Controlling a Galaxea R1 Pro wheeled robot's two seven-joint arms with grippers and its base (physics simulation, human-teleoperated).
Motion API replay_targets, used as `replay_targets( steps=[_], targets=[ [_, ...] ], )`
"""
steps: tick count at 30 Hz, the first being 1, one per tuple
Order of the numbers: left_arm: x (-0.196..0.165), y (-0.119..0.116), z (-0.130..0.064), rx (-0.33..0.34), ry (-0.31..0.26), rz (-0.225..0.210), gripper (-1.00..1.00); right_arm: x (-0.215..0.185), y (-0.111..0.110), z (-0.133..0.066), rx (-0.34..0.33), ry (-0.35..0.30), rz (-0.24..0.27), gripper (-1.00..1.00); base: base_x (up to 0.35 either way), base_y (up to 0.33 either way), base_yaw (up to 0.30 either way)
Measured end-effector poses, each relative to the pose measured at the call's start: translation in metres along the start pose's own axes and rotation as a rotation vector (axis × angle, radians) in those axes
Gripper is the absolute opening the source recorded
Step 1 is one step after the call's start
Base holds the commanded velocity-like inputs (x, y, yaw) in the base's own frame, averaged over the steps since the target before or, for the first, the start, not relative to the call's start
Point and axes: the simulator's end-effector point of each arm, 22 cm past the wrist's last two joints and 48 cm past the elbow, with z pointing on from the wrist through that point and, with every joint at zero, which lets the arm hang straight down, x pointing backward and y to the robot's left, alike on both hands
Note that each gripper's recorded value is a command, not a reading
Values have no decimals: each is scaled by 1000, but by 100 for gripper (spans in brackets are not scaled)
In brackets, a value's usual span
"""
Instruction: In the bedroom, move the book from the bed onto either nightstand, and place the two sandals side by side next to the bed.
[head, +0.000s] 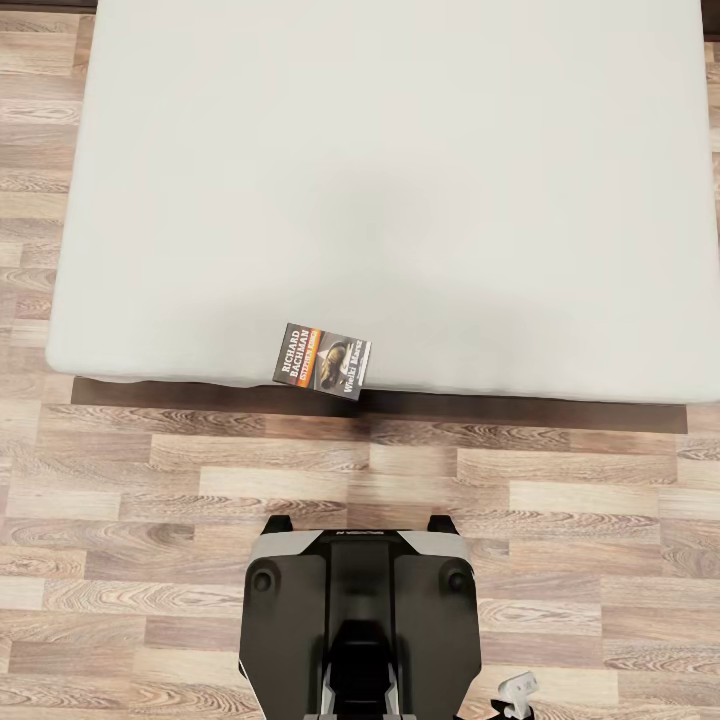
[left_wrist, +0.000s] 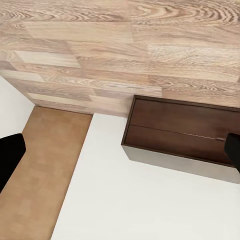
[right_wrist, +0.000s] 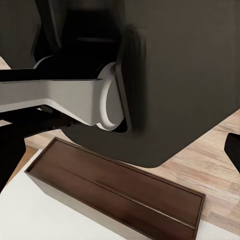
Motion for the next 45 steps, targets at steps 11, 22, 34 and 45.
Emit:
replay_targets(
  steps=[11,22,34,45],
  targets=[
    [0,0,0,0,0,0,100,0,0,0,0,0,0,100,0,0,0],
    [-9,8,0,-22,-14,-9,100,0,-4,-2,12,-3,1,100,0,0,0],
    [-18,26,-2,-91,-29,-19,100,-1,-15,-8,32,-8,-4,100,0,0,-39],
    [-18,32,-2,-117,-29,-15,100,1,-36,-20,61,-1,-10,100,0,59,-227]
  ],
)
